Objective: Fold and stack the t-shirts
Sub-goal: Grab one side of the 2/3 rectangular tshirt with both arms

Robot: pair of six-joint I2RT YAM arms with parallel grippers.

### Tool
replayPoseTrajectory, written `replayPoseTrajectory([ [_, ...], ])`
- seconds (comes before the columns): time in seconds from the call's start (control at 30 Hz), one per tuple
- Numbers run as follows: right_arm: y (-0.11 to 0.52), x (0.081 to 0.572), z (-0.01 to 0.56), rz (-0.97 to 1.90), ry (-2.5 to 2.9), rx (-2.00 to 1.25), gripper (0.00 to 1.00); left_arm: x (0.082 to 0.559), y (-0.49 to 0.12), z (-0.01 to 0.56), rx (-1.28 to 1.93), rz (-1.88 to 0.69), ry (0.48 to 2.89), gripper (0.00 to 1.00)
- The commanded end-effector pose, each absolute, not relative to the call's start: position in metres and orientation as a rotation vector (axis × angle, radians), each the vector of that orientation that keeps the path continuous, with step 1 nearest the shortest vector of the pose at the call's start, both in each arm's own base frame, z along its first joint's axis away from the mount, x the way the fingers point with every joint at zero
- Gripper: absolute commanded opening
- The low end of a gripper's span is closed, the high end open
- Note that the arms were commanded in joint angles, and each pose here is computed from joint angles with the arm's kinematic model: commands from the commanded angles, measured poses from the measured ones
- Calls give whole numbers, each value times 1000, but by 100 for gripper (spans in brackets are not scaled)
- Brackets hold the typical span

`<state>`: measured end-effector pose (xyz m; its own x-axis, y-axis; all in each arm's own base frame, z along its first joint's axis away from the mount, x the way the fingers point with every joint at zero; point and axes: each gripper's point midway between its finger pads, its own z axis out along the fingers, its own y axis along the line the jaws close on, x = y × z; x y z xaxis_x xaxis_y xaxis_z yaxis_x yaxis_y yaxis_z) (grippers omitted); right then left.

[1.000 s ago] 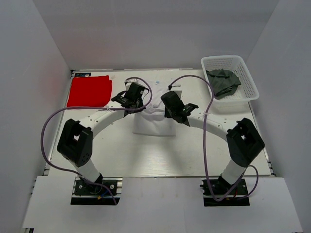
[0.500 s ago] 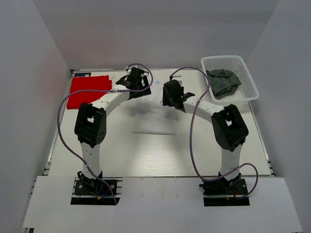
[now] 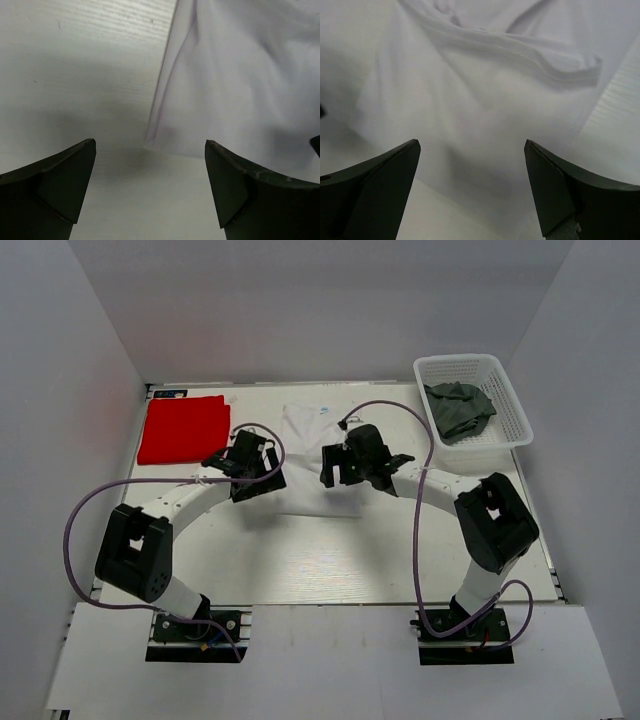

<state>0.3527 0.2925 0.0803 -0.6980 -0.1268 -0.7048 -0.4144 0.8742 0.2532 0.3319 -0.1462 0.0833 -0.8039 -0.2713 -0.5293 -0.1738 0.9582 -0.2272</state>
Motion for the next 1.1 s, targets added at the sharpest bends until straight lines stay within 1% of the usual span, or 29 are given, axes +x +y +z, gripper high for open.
replayPoseTrajectory([
  [0.0, 337, 354, 118, 799, 2151, -495, 90, 320, -161, 81, -329, -355, 2537, 100],
  [0.07, 353, 346, 111, 919, 2155, -536, 90, 316, -160, 76, -330, -347, 2550, 100],
  [0.1, 363, 347, 120, 974, 2110, -556, 90, 316, -160, 76, -344, -351, 2549, 100],
  [0.13, 379, 340, 134, 1089, 2071, -616, 90, 313, -159, 72, -345, -344, 2560, 100],
  [0.17, 386, 338, 119, 1122, 2096, -637, 90, 312, -158, 74, -345, -344, 2559, 100],
  [0.23, 402, 344, 132, 1205, 2042, -616, 90, 309, -157, 74, -345, -344, 2559, 100],
  [0.27, 406, 350, 136, 1225, 2010, -612, 90, 306, -157, 71, -342, -349, 2571, 100],
  [0.3, 407, 354, 114, 1230, 2059, -594, 90, 306, -157, 74, -342, -355, 2563, 100],
  [0.33, 412, 367, 124, 1239, 2036, -545, 90, 307, -158, 78, -340, -362, 2552, 100],
  [0.37, 414, 376, 112, 1226, 2044, -526, 90, 307, -158, 78, -340, -363, 2551, 100],
  [0.43, 416, 400, 125, 1190, 1963, -475, 90, 307, -157, 78, -329, -359, 2552, 100],
  [0.47, 414, 406, 113, 1176, 1971, -470, 90, 305, -156, 77, -329, -354, 2561, 100],
  [0.5, 414, 415, 116, 1160, 1954, -450, 90, 306, -155, 77, -333, -343, 2557, 100],
  [0.6, 414, 425, 108, 1154, 1939, -439, 90, 305, -155, 74, -333, -337, 2566, 100],
  [0.67, 415, 423, 108, 1209, 1937, -449, 90, 306, -157, 72, -317, -351, 2570, 100],
  [0.8, 411, 412, 137, 1259, 1863, -498, 90, 306, -164, 67, -251, -368, 2583, 95],
  [0.87, 404, 403, 163, 1222, 1806, -538, 90, 304, -165, 64, -233, -373, 2597, 92],
  [0.9, 397, 398, 155, 1191, 1833, -523, 90, 306, -166, 61, -233, -372, 2600, 90],
  [0.93, 390, 396, 171, 1170, 1802, -513, 90, 304, -168, 56, -230, -377, 2618, 87],
  [0.97, 376, 382, 157, 1156, 1861, -475, 90, 306, -170, 57, -208, -389, 2612, 85],
  [1.0, 366, 380, 172, 1132, 1841, -438, 90, 305, -169, 53, -209, -382, 2625, 84],
  [1.03, 357, 376, 166, 1112, 1886, -400, 90, 304, -169, 47, -210, -377, 2634, 79],
  [1.07, 343, 367, 164, 1077, 1909, -371, 90, 304, -169, 47, -210, -377, 2634, 78],
])
